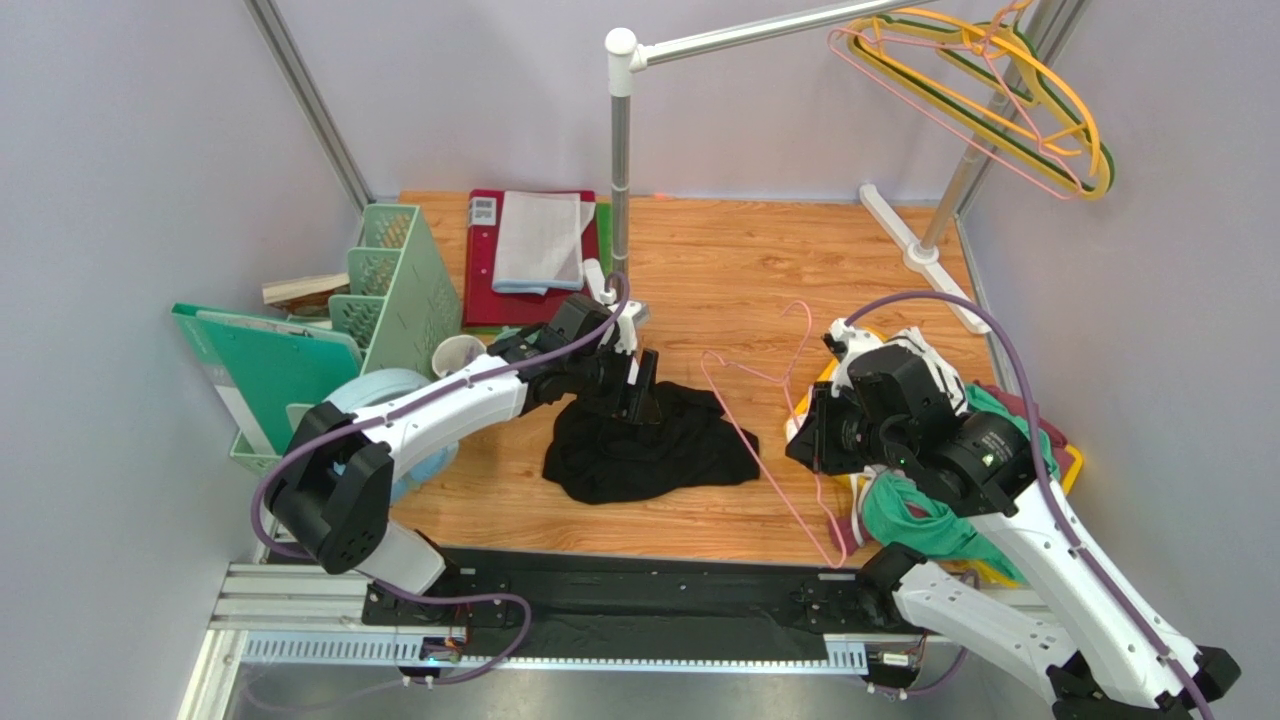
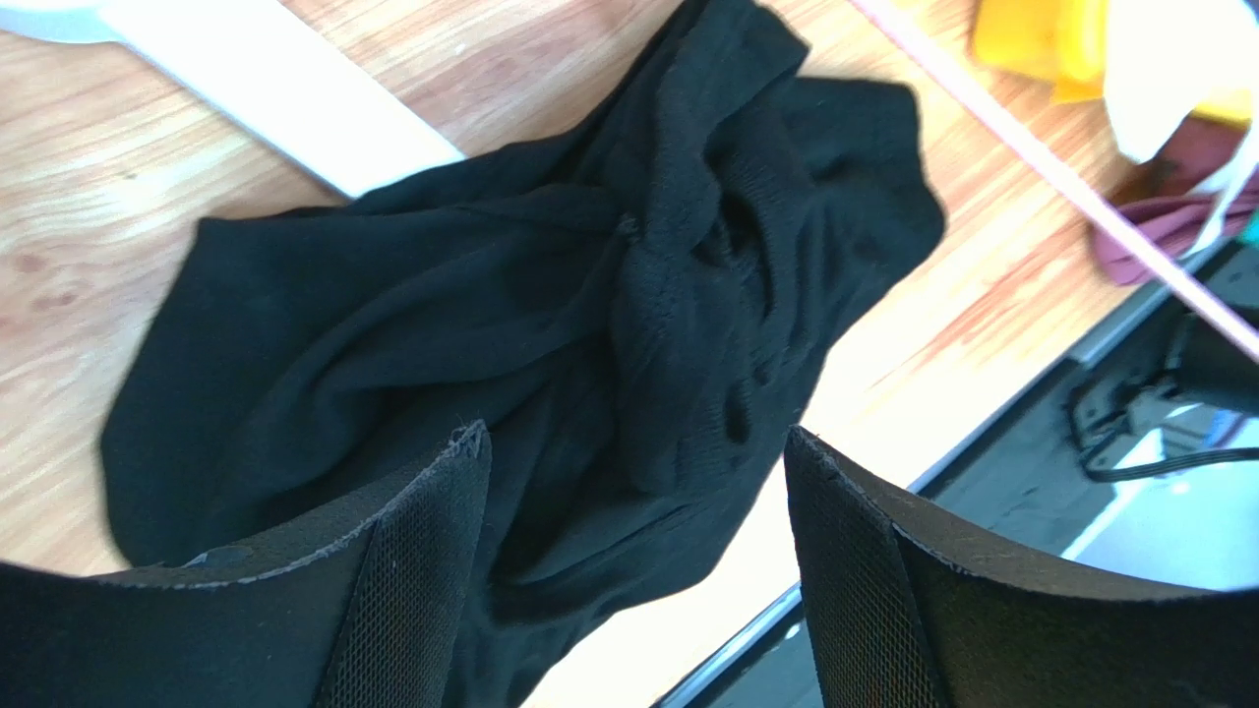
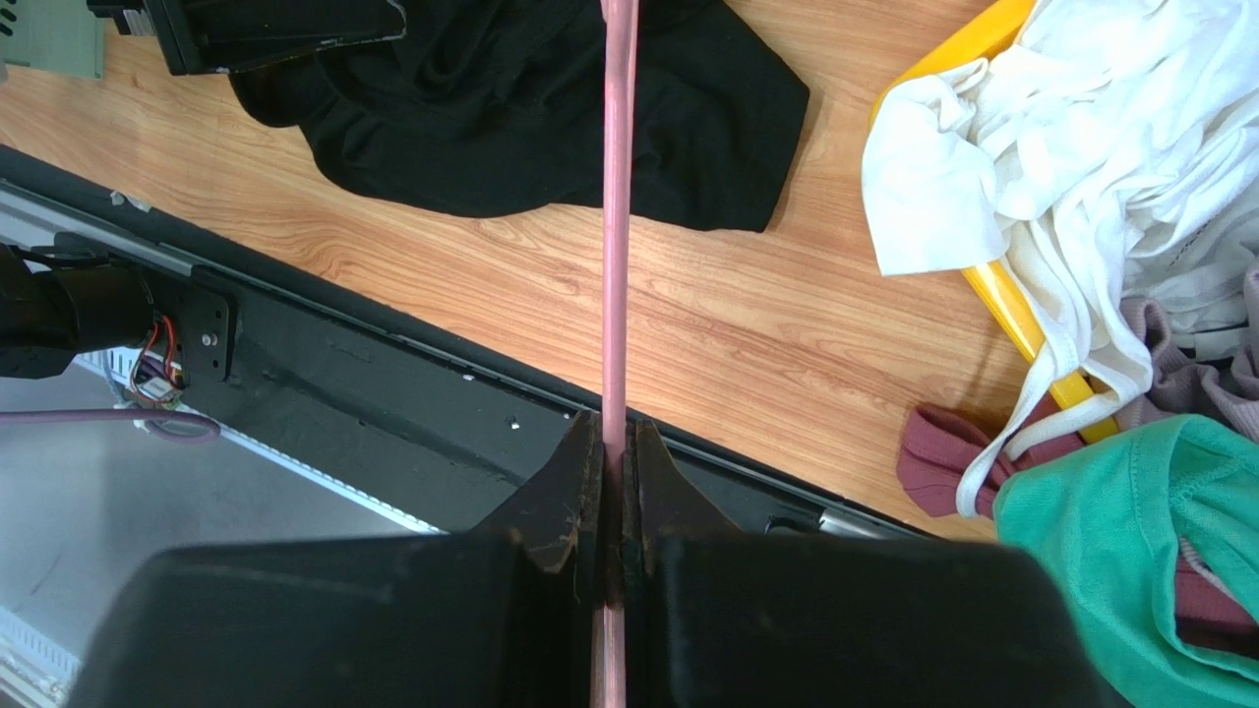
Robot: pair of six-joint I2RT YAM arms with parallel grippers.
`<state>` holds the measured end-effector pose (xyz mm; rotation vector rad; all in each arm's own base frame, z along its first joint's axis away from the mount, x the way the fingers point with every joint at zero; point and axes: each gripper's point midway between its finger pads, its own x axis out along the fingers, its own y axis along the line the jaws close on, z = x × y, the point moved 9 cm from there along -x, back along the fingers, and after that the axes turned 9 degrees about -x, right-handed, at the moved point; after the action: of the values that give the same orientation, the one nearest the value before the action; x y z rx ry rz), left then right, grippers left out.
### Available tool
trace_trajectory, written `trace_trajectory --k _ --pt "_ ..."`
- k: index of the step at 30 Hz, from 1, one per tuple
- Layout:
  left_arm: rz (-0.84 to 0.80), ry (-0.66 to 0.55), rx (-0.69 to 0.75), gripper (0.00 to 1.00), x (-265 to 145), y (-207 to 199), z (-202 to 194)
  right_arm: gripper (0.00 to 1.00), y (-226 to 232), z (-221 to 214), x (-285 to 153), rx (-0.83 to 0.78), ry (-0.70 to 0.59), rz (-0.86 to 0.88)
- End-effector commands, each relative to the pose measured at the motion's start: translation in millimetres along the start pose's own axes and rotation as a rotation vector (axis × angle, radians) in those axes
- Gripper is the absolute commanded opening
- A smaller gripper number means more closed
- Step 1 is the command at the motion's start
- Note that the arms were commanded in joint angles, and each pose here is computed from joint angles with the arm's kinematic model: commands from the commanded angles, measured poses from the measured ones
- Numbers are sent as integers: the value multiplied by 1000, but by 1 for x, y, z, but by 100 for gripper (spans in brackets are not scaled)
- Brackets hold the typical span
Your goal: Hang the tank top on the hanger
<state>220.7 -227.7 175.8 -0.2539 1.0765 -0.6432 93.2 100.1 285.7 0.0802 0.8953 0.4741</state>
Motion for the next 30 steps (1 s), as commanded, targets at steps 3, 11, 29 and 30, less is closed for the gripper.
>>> trace_trajectory --k 3,11,29,30 --pt "-109 -55 -45 76 10 -11 10 0 8 19 -8 -27 -68 38" --pt "-111 -23 -56 74 24 -8 5 0 6 18 -11 -34 -68 13" --pt "78 -100 -87 0 -6 -17 33 0 13 35 -18 -185 -111 90" --pt "83 -113 -86 0 -10 -18 41 0 15 40 -20 -200 -123 101"
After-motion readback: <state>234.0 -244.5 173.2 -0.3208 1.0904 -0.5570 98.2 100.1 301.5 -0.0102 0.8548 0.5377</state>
